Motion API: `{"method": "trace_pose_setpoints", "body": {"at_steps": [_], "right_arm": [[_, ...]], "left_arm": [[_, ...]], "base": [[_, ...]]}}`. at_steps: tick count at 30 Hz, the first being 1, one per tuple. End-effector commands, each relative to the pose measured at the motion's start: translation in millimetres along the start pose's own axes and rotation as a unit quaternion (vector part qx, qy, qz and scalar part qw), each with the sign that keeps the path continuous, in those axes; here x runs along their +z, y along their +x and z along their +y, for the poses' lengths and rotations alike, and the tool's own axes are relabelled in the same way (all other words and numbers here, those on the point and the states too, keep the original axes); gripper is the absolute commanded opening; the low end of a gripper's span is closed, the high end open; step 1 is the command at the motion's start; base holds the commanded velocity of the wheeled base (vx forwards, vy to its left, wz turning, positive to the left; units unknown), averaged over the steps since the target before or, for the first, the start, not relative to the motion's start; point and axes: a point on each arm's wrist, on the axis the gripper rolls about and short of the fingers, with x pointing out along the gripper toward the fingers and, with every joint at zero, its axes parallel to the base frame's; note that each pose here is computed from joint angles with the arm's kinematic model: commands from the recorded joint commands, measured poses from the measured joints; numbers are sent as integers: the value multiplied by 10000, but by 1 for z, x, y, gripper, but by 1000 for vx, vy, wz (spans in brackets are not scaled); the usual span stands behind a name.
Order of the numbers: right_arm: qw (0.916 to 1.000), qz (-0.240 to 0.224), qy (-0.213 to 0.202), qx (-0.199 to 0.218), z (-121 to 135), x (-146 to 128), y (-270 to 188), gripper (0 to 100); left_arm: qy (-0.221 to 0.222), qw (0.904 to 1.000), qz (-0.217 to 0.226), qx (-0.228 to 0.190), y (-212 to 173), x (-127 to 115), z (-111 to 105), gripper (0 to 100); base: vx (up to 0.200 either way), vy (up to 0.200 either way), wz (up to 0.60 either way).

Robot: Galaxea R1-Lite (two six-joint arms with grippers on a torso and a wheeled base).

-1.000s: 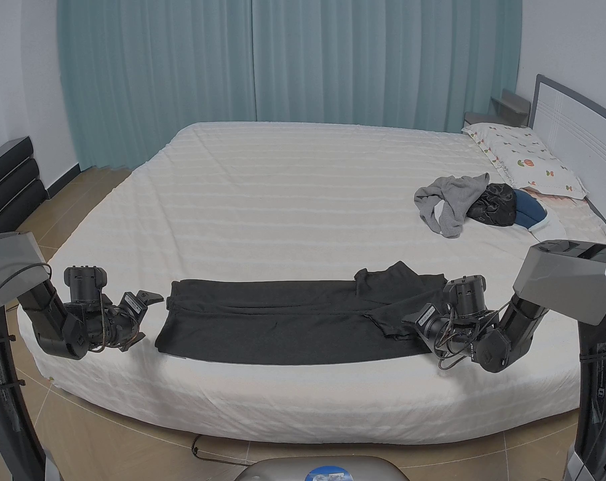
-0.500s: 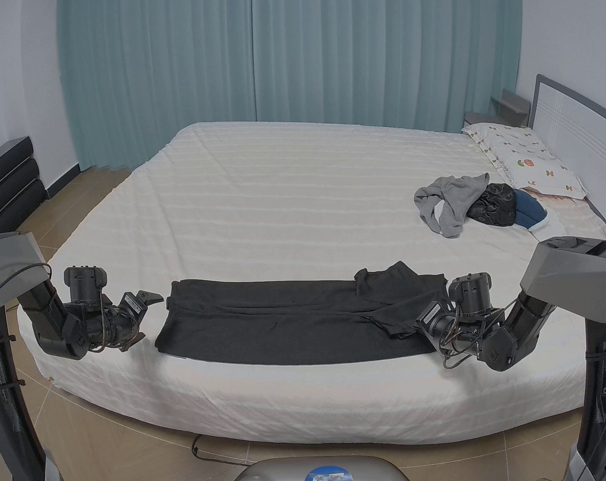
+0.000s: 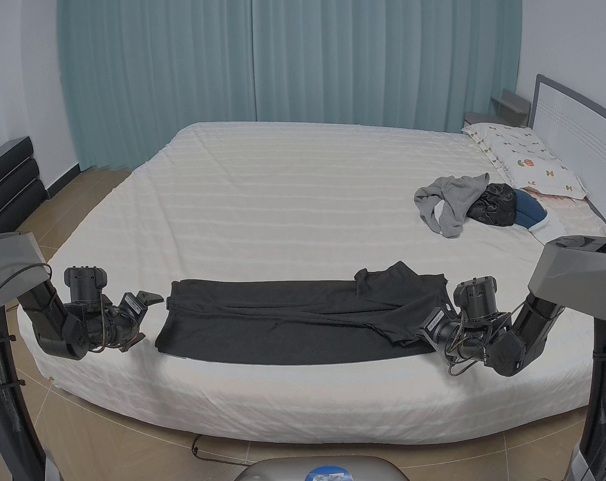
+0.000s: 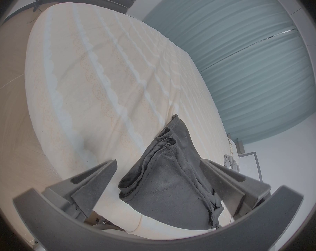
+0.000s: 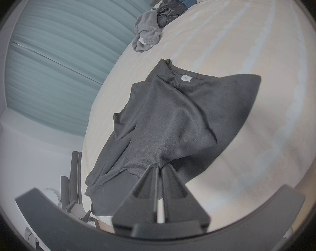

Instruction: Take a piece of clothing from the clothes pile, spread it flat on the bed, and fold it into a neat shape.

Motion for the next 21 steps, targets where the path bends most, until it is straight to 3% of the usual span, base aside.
{"method": "trace_pose_setpoints", "body": {"at_steps": [1,9,21], "right_arm": [[10000,46,-49,-28,-2,-1,-7,100],[9999,-6,-142,-5,-1,1,-11,100],[9986,-459,51,256,6,33,-12,100]], "left_arm": [[-8,10000,-2,5,0,0,1,100],[-4,10000,3,3,0,0,0,100],[-21,10000,-7,-1,0,1,0,100]], "base": [[0,0,0],[0,0,0],[0,0,0]]}}
